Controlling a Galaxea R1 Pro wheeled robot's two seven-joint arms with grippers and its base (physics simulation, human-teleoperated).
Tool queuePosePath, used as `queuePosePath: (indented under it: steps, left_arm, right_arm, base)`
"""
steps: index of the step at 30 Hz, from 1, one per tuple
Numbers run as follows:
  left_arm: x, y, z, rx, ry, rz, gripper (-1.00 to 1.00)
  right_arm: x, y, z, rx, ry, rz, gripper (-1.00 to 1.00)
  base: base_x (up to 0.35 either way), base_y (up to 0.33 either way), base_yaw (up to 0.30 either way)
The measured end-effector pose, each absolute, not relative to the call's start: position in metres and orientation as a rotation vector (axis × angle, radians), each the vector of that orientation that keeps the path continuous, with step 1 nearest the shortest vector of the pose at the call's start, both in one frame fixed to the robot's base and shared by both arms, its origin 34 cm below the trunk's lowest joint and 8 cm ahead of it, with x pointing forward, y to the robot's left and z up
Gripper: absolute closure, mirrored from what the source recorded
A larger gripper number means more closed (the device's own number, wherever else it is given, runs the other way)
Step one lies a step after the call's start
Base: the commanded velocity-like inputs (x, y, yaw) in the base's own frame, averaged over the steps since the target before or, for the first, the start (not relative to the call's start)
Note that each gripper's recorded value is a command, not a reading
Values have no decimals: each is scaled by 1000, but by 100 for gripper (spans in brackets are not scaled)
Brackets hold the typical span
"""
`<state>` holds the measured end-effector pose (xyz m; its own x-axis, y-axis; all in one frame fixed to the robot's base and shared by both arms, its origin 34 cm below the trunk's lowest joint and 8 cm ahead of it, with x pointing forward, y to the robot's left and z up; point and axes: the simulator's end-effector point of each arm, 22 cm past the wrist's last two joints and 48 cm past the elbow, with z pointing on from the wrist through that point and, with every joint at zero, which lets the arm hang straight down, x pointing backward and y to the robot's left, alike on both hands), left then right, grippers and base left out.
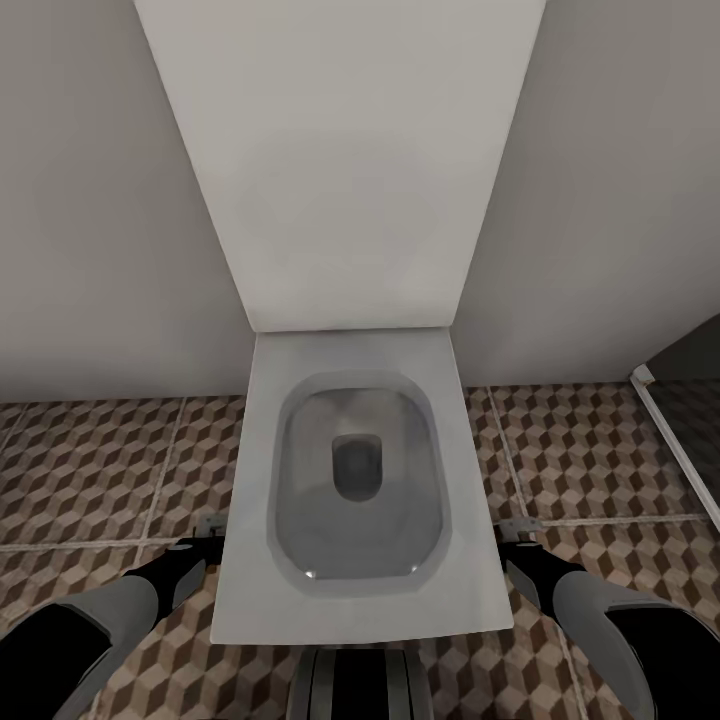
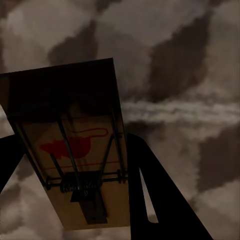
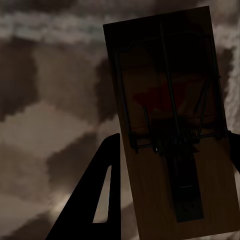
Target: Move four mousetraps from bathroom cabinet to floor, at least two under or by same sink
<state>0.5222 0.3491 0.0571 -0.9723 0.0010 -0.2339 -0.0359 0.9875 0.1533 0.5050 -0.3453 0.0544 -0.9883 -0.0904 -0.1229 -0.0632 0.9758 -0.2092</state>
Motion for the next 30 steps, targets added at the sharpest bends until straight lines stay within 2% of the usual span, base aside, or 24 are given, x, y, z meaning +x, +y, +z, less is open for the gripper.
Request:
queuePosePath:
  steps: [30]
  left_arm:
    - [524,345,57,-25,2891,223,100]
  right_arm:
    - [507,-345,55,-116,2984,-309,100]
  base:
    - [35,0,0]
